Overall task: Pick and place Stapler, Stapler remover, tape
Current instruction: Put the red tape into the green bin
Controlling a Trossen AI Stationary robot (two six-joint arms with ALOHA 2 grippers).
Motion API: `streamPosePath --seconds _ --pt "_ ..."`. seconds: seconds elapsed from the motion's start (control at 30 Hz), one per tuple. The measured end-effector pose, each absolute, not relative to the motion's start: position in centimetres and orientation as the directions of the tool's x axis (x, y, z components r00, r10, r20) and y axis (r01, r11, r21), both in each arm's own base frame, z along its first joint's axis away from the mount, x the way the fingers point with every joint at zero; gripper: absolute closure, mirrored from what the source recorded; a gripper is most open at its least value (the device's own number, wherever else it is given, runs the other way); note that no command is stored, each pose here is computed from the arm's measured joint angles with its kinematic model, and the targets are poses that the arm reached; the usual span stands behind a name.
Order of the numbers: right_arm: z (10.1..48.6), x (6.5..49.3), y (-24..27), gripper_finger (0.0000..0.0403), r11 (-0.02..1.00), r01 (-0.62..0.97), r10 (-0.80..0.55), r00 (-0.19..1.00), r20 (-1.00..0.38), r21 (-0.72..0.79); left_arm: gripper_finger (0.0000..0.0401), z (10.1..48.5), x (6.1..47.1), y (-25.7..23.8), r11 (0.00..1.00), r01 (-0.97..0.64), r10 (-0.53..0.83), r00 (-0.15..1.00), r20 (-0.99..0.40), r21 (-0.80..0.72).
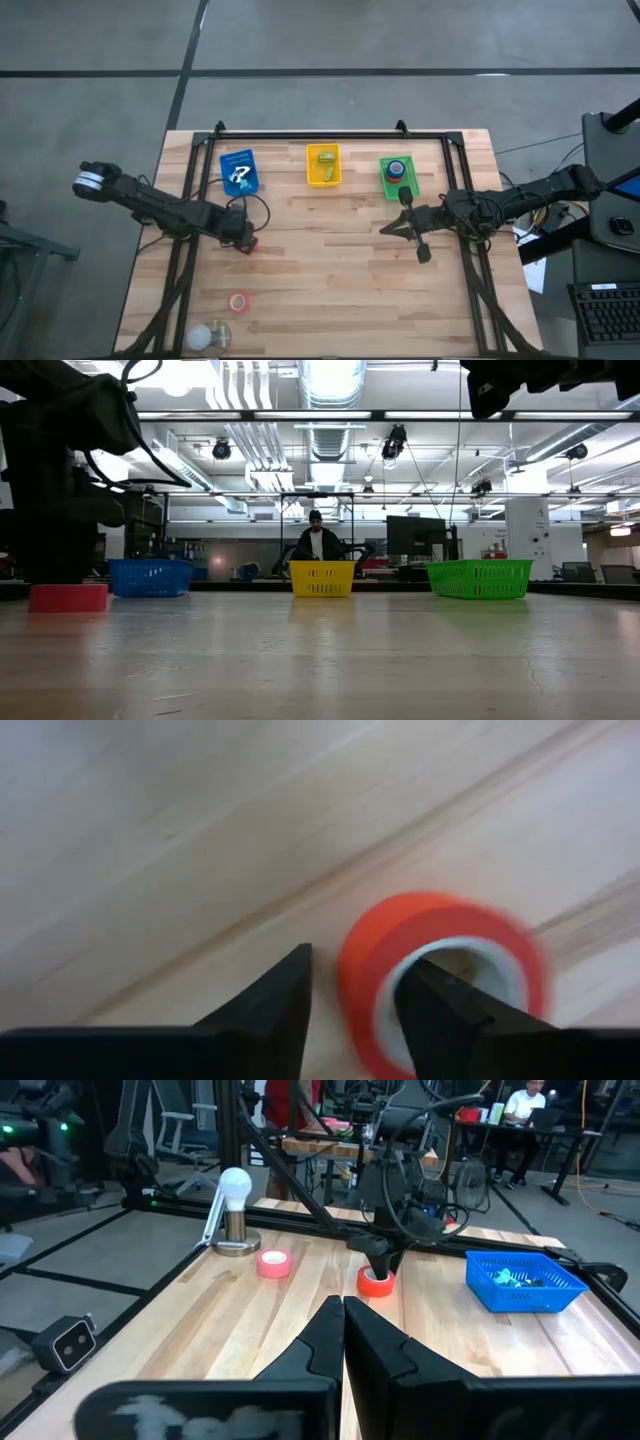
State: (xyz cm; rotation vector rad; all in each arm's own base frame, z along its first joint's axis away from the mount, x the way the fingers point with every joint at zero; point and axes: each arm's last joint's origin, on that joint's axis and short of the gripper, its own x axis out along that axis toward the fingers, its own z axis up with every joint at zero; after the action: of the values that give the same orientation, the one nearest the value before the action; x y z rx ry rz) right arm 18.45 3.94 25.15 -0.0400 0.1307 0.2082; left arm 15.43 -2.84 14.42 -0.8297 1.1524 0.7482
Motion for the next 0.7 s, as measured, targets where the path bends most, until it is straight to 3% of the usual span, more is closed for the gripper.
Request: streamPosePath --seconds 0.4,0.7 --pt "25.2 18.5 3.9 0.0394 0.978 -0.208 0.203 0.971 -0.128 -0.027 0.0354 15.7 16.8 -2.8 0.524 -0.819 0.151 0.359 -0.921 -0.233" --pt "25.3 18.5 3.9 0.0394 0.978 -0.208 0.203 0.972 -0.116 -0.027 0.0334 16.8 18.8 -2.9 0.581 -0.722 0.184 0.566 -0.803 -0.376"
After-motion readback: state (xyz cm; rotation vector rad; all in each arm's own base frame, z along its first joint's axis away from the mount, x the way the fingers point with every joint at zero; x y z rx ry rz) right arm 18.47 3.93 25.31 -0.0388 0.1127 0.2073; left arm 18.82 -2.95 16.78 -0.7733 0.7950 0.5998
